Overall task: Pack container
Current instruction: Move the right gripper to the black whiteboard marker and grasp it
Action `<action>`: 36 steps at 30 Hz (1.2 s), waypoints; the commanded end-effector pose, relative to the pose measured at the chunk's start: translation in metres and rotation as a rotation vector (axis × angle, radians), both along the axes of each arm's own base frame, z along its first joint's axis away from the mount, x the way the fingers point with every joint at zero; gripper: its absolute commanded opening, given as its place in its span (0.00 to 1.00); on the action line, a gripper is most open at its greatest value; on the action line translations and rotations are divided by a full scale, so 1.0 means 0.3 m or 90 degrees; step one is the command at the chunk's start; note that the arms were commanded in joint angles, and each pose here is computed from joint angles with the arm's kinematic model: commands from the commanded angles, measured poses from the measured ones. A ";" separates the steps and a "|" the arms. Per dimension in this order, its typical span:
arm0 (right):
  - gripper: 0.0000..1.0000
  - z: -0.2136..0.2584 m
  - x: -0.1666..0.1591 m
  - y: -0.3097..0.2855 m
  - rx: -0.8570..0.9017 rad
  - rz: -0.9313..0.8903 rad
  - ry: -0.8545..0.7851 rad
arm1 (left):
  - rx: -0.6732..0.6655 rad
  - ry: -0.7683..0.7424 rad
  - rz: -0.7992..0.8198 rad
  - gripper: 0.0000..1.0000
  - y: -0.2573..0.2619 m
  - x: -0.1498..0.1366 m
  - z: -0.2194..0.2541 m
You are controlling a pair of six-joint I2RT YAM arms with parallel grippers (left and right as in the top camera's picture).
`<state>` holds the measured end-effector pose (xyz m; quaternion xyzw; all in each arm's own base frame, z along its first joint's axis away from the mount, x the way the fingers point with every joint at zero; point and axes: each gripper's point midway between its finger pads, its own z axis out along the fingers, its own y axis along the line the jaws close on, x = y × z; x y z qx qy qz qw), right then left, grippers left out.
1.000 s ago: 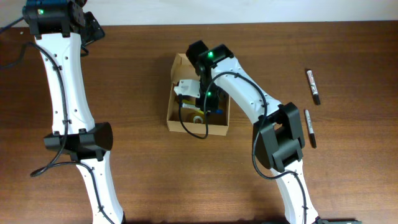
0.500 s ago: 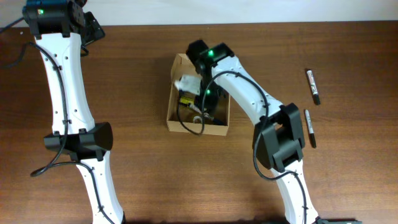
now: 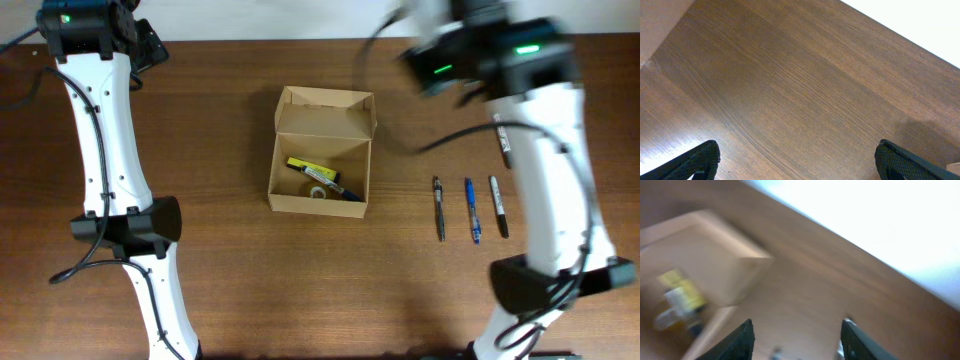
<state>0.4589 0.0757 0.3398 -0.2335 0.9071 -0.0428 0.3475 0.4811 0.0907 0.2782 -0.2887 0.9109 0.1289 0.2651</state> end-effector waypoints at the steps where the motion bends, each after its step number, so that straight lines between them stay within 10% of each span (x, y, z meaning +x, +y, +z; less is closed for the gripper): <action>1: 0.56 -0.142 0.069 -0.301 0.067 -0.163 0.058 | 0.009 -0.015 0.000 1.00 0.008 -0.022 0.049; 16: 0.64 -0.807 0.052 -0.758 0.162 -0.290 0.228 | 0.009 -0.015 0.000 1.00 0.009 -0.023 0.049; 36: 0.73 -1.017 0.003 -0.771 -0.003 -0.256 0.339 | 0.009 -0.015 0.000 1.00 0.009 -0.023 0.049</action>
